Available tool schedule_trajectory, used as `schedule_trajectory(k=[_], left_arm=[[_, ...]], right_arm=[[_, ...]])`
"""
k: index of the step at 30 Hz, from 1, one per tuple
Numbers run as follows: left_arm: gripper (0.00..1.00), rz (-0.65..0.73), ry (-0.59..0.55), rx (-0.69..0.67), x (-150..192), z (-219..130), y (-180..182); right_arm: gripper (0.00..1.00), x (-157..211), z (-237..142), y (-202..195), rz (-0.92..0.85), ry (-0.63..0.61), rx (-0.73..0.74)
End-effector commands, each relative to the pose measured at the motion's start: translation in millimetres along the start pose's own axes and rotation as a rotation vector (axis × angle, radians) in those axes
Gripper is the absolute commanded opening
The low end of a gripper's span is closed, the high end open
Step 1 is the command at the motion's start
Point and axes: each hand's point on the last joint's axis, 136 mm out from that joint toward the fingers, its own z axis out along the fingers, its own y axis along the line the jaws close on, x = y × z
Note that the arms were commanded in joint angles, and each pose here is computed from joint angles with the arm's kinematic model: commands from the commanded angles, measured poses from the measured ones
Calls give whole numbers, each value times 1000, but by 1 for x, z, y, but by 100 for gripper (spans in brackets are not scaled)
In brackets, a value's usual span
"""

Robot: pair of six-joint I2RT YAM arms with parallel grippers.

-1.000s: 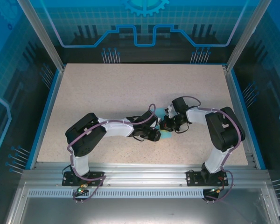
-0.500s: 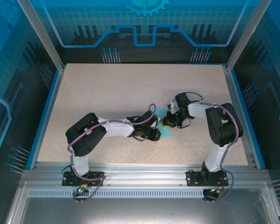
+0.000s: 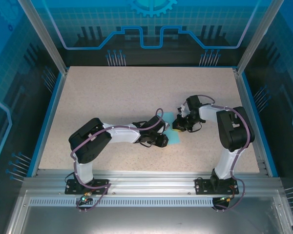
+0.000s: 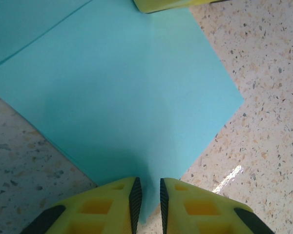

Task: Fold a paper plane with a square sheet of paper (fold left side to right side)
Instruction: Fold the triangle a second time at the center of the table.

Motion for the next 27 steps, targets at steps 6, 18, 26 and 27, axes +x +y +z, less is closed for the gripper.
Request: schedule_trajectory(k=[6, 18, 26, 27], left_arm=[[28, 16, 46, 2, 4, -24, -7], [28, 85, 0, 122, -48, -24, -46], [28, 71, 56, 116, -56, 10, -33], [28, 70, 65, 113, -55, 13, -31]], right_arm=[[5, -13, 0, -25, 23, -38, 75], [5, -8, 3, -22, 25, -25, 63], [5, -7, 4, -20, 22, -20, 59], [5, -7, 4, -20, 23, -20, 60]])
